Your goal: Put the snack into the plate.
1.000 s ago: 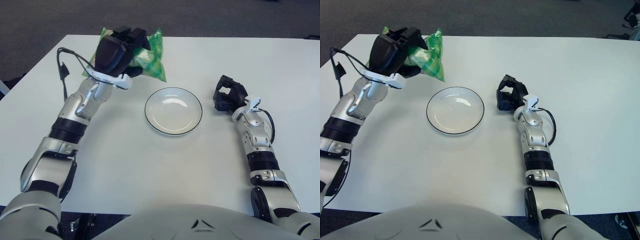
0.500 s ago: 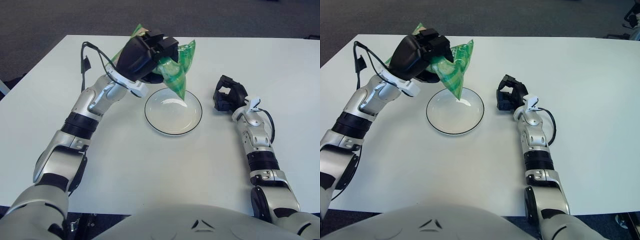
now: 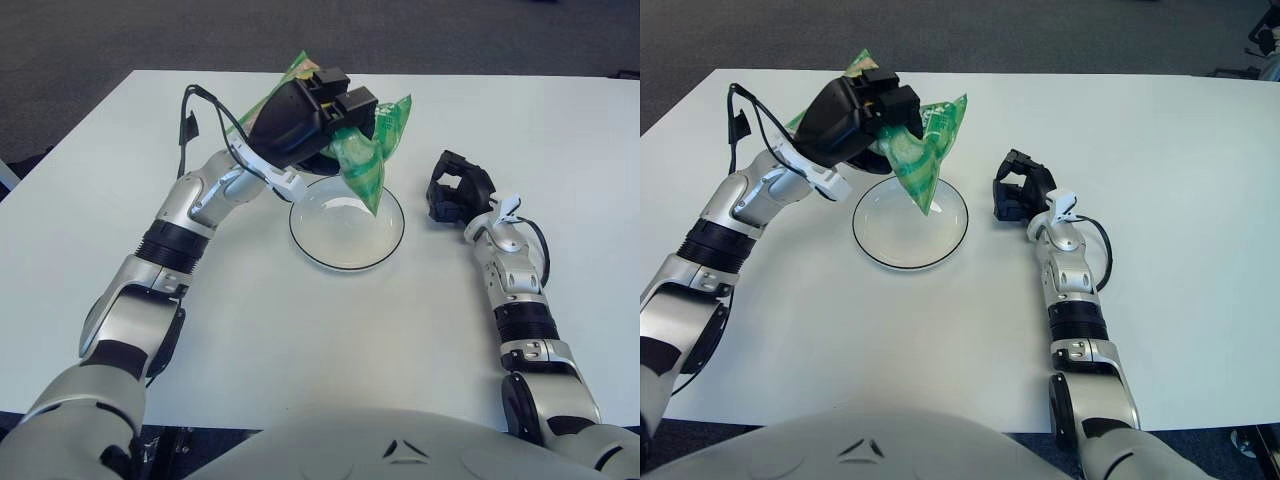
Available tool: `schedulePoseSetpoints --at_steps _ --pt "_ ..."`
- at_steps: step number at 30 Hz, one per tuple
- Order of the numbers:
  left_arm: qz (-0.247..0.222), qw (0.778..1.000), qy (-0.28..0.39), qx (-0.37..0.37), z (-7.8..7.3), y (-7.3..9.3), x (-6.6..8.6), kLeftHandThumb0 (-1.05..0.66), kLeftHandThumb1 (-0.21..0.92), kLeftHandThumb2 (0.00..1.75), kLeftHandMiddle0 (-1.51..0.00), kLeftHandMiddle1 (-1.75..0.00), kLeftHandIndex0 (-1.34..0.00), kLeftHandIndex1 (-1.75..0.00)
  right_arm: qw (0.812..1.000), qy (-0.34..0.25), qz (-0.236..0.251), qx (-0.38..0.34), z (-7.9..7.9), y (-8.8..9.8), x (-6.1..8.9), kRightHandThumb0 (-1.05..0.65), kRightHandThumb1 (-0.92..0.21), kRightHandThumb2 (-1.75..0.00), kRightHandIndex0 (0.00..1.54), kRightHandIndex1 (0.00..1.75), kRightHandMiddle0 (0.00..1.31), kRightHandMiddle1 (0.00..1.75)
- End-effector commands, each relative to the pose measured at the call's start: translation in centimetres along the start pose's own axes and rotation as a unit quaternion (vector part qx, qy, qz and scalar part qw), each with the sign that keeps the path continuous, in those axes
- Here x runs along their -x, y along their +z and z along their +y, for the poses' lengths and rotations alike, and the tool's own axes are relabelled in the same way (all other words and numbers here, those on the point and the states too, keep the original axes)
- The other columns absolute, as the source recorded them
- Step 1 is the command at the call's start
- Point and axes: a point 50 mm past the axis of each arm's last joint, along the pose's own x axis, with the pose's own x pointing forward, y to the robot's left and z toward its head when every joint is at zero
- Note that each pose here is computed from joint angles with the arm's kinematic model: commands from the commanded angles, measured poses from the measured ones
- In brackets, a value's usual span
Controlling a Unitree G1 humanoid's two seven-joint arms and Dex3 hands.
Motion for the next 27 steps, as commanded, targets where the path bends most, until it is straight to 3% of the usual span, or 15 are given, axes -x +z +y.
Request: schedulePoseSetpoints --at_steps 1,11,27 --pt "-0.003 1.0 -0.019 0.006 -0.2 0.2 -0.2 0.0 0.0 1.65 -0.87 -1.67 -0.62 -1.75 0.993 0.002 0.116 -0.001 0.2 -4.9 2.0 -0.49 -0.28 -1.36 1.28 1.75 0.64 1.75" --pt "0.007 0.999 -0.039 0.032 -1.5 0.9 -0.3 0.0 0.02 1.64 -0.87 -1.66 -0.61 -1.75 0.993 0.005 0.116 0.002 0.3 -4.8 2.0 -0.49 -0.28 -1.36 1.3 1.75 0.64 1.75" --pt "0.067 0.986 -0.084 0.13 -4.2 1.1 0.6 0.0 0.02 1.63 -0.86 -1.67 -0.6 -1.75 0.993 0.0 0.118 0.004 0.4 -4.6 2.0 -0.5 -0.27 -1.37 1.3 1.75 0.65 1.75"
